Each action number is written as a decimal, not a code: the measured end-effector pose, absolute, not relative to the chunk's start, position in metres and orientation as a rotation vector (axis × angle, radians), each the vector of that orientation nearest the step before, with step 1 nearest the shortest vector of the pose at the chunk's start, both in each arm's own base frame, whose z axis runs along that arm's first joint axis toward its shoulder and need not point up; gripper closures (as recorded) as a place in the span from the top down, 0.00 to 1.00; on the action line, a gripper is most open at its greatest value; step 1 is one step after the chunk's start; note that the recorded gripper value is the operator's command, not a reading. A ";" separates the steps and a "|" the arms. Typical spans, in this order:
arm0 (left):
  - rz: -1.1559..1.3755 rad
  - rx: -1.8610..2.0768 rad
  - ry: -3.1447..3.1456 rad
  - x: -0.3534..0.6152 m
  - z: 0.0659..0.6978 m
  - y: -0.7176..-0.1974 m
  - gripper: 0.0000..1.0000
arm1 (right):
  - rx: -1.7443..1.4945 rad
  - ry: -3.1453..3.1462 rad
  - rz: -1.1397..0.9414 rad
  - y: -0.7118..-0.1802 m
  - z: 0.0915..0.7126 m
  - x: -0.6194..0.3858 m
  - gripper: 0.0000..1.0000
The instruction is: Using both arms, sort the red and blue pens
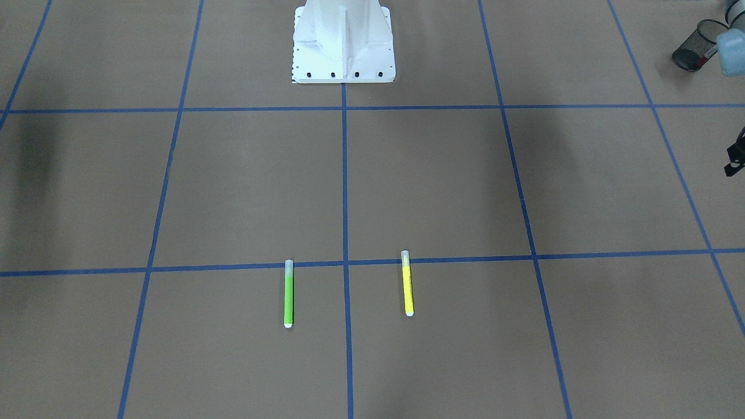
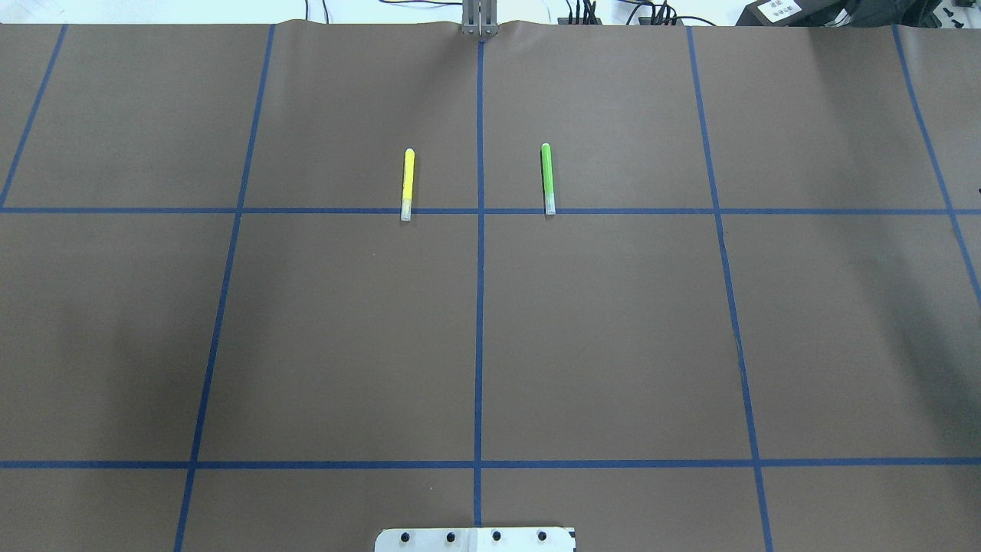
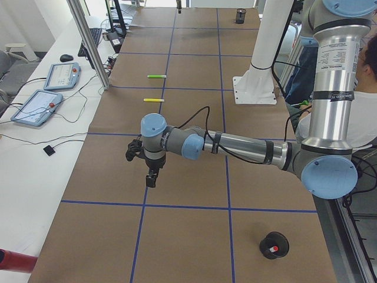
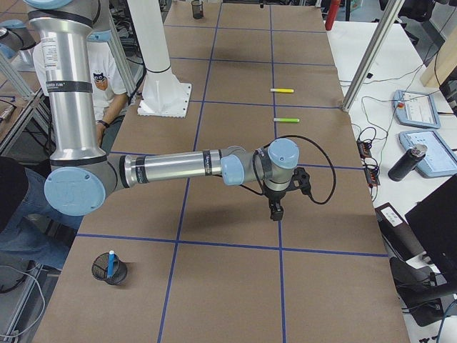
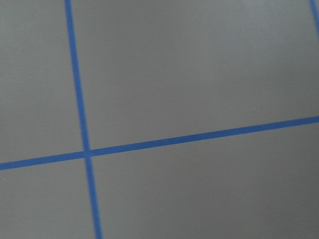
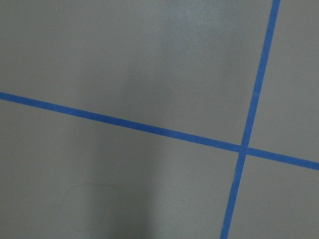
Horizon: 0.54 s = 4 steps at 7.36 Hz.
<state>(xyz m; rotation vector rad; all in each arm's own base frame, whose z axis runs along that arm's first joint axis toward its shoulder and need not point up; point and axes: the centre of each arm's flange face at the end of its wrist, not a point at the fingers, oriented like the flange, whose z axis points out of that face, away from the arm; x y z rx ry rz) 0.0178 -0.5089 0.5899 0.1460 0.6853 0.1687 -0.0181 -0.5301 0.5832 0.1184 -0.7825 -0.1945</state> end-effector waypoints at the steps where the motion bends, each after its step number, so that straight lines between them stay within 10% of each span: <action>1: 0.177 0.121 0.678 0.016 0.602 -0.498 0.99 | 0.126 -0.779 -0.196 -0.529 0.579 -0.017 1.00; 4: 0.178 0.095 0.682 0.013 0.615 -0.483 1.00 | 0.132 -0.769 -0.196 -0.526 0.578 -0.014 1.00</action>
